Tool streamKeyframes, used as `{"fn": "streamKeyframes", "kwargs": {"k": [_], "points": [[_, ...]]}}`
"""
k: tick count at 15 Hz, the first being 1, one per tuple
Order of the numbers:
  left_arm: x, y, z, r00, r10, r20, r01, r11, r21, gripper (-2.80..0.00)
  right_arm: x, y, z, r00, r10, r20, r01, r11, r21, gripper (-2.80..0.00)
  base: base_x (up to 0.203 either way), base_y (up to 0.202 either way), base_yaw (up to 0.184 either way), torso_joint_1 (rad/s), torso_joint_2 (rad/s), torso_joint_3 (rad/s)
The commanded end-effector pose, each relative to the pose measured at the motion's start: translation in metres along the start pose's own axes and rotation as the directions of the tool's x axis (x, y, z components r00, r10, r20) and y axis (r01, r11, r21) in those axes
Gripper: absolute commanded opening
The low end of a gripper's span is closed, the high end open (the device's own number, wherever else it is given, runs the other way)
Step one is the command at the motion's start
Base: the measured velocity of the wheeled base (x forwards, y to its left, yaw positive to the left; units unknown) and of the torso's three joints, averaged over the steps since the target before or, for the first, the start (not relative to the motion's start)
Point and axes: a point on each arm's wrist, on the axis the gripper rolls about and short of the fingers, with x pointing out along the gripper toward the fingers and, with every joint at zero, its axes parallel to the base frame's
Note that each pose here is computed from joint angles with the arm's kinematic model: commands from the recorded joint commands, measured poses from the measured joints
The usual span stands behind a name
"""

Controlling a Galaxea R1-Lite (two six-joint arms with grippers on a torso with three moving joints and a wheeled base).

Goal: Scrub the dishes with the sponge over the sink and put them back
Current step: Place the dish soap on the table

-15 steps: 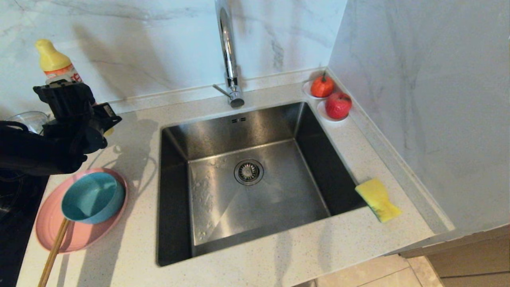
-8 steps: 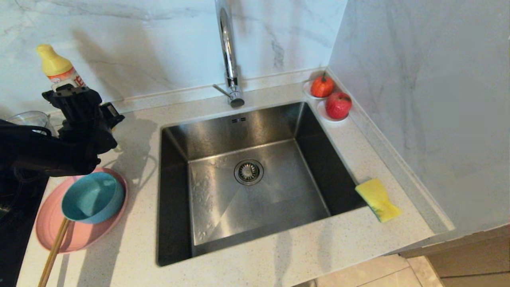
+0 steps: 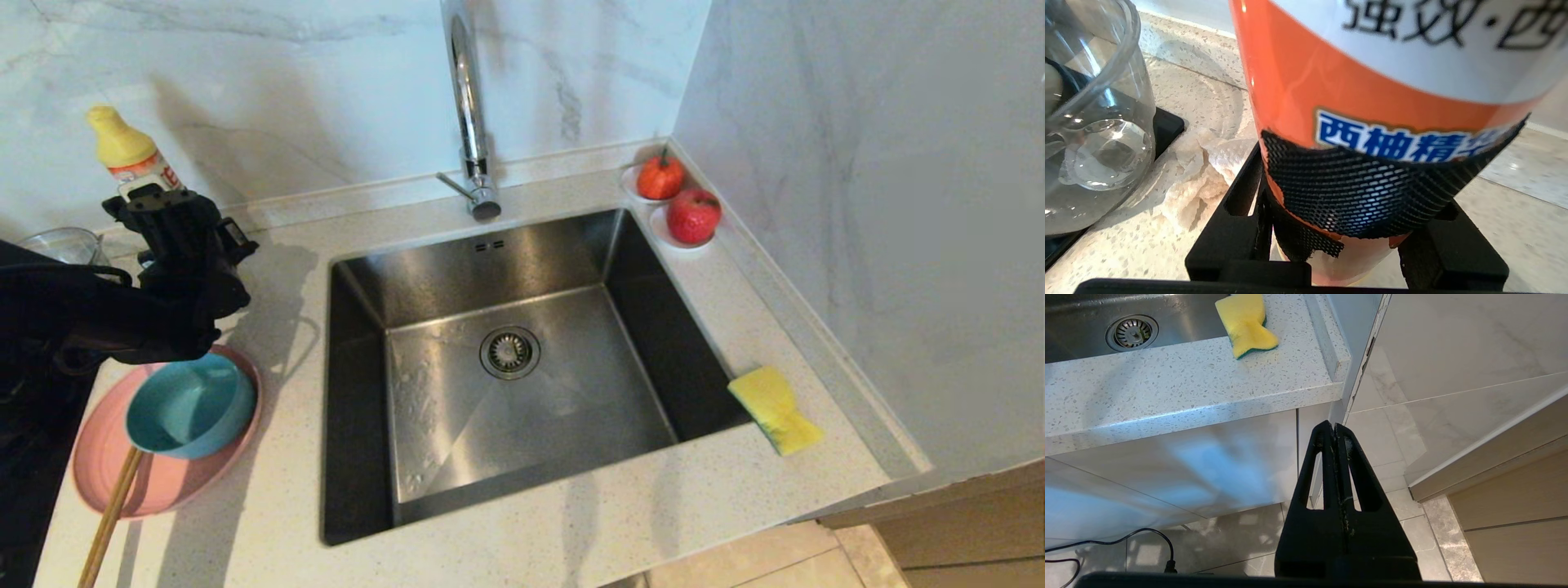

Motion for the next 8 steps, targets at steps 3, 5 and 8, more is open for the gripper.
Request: {"fn": "streamKeyframes", "kwargs": {"k": [3,5,8], "points": [[0.0110,-0.0004,-0.0094,1.000,0.012,0.010,-0.012,1.000,-0.010,-2.80,0.0001,0.0000,0.0001,1.000,0.001,0.000,-0.001,1.000,0.000,-2.80,0.000,0.000,0.000,0.000,0.00,0.000],[0.0135,-0.0013,-0.0090,1.000,0.011,0.018,-0.010,1.000,-0.019,-2.80,0.0001,0.0000,0.0001,1.000,0.000,0.000,0.000,1.000,0.000,-2.80,0.000,0.000,0.000,0.000,0.00,0.000],[0.0161,-0.0025,-0.0121,1.000,0.012,0.018,-0.012,1.000,-0.020,-2.80,0.0001,0.0000,0.0001,1.000,0.001,0.000,-0.001,1.000,0.000,-2.80,0.000,0.000,0.000,0.000,0.00,0.000]]}}
